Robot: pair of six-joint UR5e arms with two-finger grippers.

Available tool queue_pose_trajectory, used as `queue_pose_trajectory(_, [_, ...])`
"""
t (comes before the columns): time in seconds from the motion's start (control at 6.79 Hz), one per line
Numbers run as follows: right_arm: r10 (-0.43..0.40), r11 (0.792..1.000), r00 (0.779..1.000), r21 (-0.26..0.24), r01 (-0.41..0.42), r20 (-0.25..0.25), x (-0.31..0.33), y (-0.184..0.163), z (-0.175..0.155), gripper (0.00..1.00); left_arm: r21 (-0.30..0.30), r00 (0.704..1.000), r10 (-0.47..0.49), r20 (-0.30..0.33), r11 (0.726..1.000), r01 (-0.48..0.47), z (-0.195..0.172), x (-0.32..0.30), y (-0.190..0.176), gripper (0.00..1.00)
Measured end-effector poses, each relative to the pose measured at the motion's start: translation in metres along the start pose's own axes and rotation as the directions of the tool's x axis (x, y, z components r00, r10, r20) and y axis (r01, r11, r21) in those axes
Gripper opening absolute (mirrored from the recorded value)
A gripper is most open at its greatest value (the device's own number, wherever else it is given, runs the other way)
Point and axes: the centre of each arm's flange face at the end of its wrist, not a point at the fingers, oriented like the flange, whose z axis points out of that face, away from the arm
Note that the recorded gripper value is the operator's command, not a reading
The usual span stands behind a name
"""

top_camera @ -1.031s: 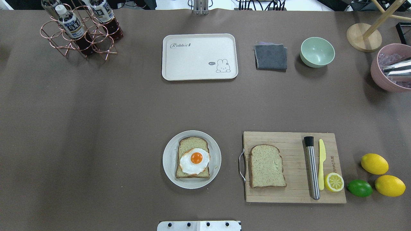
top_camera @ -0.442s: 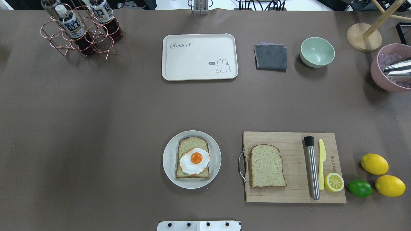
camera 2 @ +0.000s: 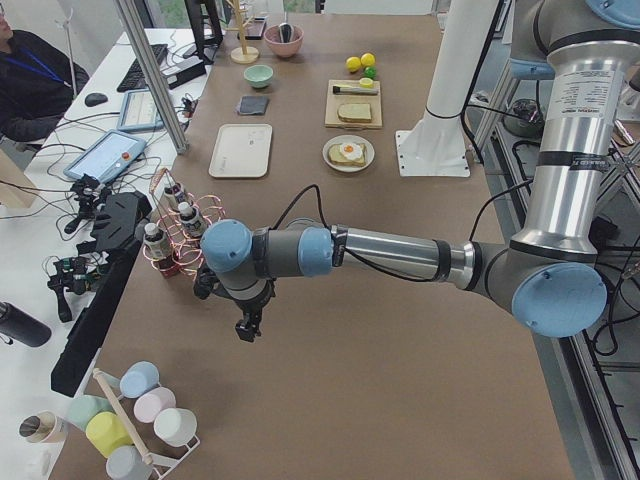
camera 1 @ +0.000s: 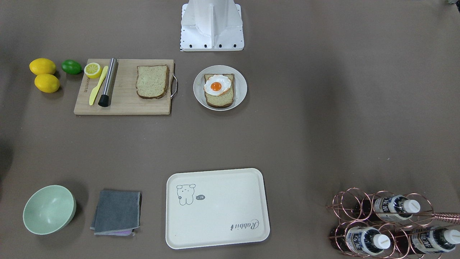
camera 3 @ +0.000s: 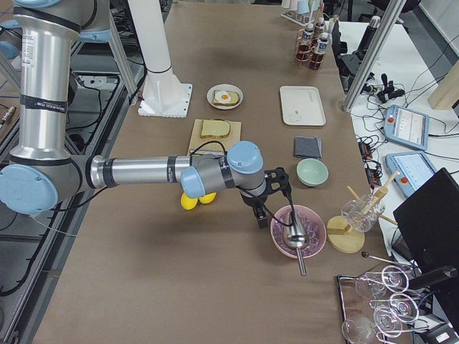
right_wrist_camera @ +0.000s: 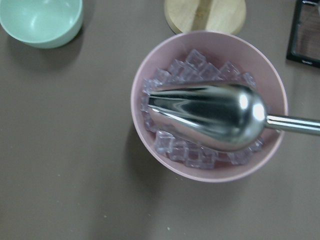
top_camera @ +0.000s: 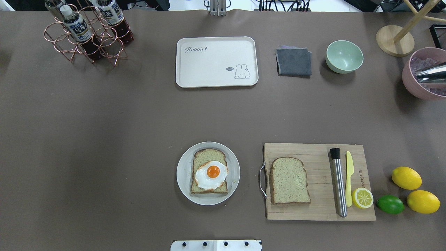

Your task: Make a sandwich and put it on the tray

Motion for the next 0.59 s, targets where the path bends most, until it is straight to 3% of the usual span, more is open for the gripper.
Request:
queue_pose_trajectory(0.29, [-0.003, 1.0, 0.999, 0.005, 0.003, 0.048, -0.049, -0.031, 0.018, 1.0, 0.106, 1.0, 0.023, -0.014, 0.994, -0.022, 0.005, 0.042, -0.021, 0.98])
queue_pose_trajectory(0.59, [0.045, 0.999, 0.995, -0.012, -0.044, 0.092, -0.114, -0.066, 0.042, 1.0, 0.122, 0.998, 0.018, -0.067, 0.993, -0.01, 0.047, 0.105, -0.04, 0.98])
